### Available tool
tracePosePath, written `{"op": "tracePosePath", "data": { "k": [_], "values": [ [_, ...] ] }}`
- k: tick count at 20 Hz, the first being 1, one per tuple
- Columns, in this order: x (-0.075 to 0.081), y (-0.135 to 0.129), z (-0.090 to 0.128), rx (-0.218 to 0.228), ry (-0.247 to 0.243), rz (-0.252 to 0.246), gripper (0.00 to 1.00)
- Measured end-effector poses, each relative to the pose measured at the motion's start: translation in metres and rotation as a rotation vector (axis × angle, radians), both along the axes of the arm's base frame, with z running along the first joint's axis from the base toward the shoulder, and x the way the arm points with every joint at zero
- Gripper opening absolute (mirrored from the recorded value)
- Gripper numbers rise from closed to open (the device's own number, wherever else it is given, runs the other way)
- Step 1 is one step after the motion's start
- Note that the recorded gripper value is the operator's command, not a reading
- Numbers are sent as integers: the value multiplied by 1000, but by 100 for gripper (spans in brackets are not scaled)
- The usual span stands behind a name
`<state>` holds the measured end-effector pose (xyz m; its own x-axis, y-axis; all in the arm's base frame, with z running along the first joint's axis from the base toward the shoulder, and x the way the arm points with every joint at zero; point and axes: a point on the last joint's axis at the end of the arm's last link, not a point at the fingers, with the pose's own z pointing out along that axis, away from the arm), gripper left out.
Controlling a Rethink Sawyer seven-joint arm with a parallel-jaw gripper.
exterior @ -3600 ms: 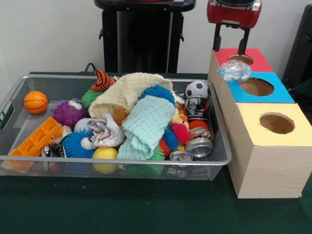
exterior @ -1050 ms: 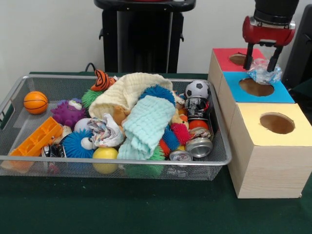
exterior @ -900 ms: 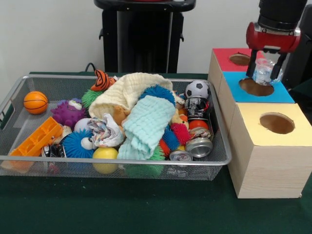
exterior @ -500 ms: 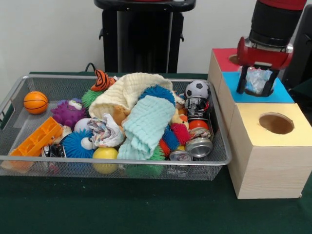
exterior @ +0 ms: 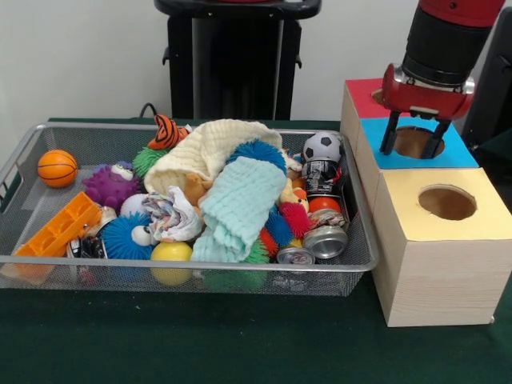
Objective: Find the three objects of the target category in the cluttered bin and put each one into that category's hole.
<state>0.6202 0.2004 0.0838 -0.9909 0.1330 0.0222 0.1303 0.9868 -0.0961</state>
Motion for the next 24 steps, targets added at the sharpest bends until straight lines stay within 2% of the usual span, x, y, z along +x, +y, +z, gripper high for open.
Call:
{"op": "tracePosePath", "data": {
  "k": [19, 24],
  "values": [
    [2, -3, 2, 20, 24, -12, 100],
    [1, -5, 11, 16, 17, -8, 100]
  ]
}}
